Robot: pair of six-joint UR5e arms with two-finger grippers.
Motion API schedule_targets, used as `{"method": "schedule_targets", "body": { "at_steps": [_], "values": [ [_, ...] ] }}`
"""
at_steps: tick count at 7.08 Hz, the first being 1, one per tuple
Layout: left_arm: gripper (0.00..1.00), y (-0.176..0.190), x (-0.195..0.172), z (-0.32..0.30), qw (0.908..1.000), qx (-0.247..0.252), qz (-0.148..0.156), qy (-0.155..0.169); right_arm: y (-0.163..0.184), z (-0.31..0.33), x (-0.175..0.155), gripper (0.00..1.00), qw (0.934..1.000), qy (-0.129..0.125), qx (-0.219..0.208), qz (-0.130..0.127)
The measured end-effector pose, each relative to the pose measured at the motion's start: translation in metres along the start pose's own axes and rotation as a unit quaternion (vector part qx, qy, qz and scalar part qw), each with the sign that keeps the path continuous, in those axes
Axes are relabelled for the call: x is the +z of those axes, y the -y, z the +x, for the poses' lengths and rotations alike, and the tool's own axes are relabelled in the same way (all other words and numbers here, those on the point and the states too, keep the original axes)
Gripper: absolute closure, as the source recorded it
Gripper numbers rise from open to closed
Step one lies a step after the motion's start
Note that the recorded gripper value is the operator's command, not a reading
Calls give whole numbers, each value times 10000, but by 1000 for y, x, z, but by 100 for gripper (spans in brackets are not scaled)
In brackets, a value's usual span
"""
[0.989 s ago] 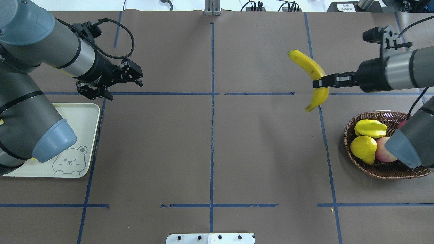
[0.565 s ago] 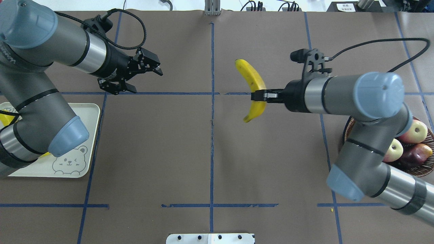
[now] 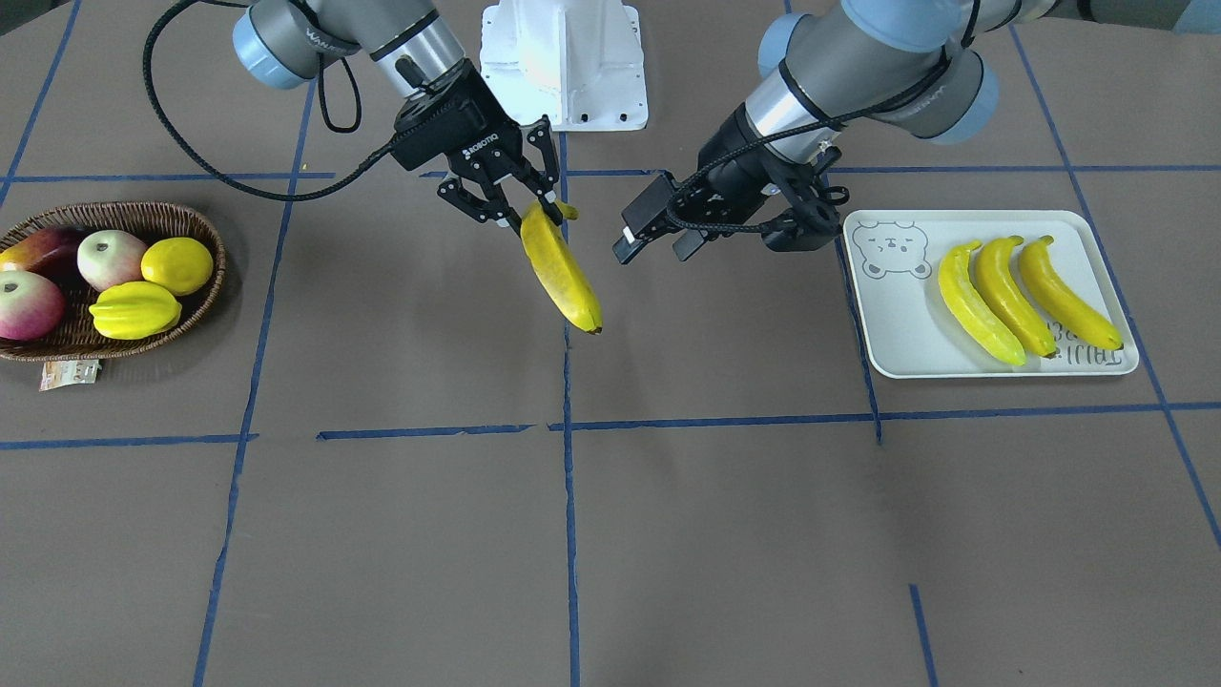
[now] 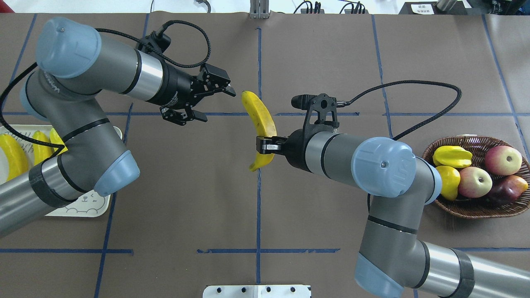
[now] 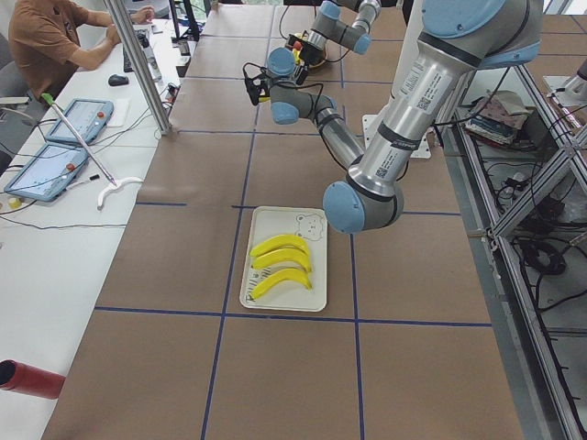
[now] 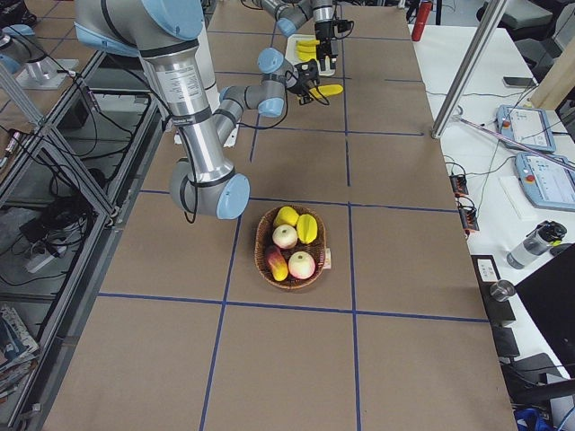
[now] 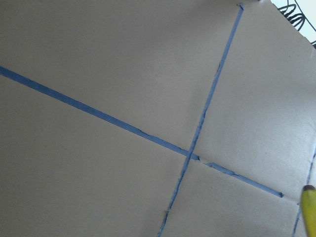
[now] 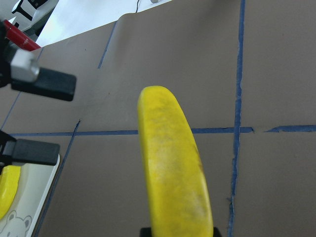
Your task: Transfer all bananas from basket to plate
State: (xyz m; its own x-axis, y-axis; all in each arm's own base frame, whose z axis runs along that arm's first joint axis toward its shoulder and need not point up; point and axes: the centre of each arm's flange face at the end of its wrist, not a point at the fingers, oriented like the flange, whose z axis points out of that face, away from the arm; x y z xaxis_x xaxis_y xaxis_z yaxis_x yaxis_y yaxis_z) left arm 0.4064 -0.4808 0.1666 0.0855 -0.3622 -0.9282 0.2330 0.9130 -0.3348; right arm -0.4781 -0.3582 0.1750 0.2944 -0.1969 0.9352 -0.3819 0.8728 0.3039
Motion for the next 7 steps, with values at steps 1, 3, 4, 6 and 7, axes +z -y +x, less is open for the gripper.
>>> {"method": "schedule_targets", "body": {
  "at_steps": [1,3,4,6,7],
  "values": [
    [1,-1,7,9,10000,-11,19,-37,-6,-6,1,98,10000,7,-10,1],
    [1,-1,25,15,10000,2,62,-70,-13,-13,-1,98,10000,50,-21,6],
    [1,-5,34,13,10000,7,20,-57,-14,-16,-3,98,10000,83,-22,7],
    [5,-18,47,9,9999,3,-100,-12,-15,-19,-5,98,9999,109,-19,5],
    [17,-23,50,8,9999,-8,-146,0,-16,-19,-5,98,9999,111,-20,-3]
  ]
}}
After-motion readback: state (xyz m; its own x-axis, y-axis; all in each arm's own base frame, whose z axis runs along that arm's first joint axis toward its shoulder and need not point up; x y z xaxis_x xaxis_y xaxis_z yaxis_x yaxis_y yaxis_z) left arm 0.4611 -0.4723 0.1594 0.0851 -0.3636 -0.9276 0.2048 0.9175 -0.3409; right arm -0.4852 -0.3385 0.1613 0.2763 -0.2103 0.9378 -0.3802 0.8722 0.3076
